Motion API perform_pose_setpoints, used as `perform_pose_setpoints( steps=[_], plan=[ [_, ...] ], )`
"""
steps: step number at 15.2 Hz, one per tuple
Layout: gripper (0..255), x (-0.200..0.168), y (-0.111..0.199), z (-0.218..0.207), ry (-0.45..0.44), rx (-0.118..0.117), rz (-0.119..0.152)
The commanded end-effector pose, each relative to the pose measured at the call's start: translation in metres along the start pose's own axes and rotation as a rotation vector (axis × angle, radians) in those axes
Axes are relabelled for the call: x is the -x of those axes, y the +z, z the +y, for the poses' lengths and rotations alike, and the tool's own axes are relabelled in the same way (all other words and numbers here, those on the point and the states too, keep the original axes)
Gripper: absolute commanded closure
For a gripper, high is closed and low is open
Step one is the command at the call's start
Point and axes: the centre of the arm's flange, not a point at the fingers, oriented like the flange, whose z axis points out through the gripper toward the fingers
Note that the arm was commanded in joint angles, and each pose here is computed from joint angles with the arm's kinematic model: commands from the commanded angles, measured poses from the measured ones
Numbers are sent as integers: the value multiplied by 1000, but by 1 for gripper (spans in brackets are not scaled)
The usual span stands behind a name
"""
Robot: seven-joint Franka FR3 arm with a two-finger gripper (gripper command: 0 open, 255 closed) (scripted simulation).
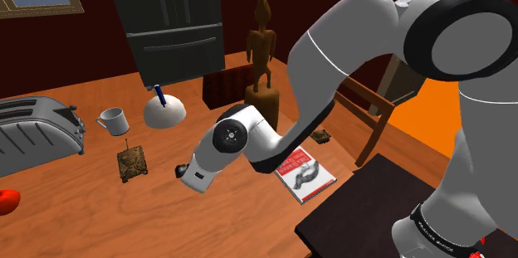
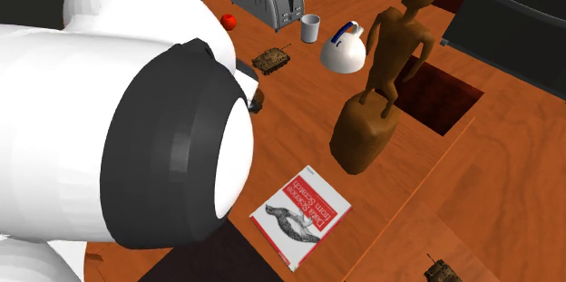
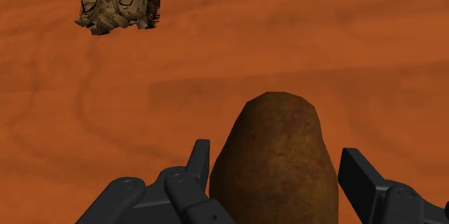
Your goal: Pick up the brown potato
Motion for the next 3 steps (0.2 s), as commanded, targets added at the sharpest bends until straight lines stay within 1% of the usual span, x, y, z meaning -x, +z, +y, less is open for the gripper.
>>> perform_pose_setpoints(
  steps=[1, 3],
  plan=[
    [255, 6, -8, 2, 0, 0, 0],
    [255, 6, -9, 2, 0, 0, 0]
  ],
)
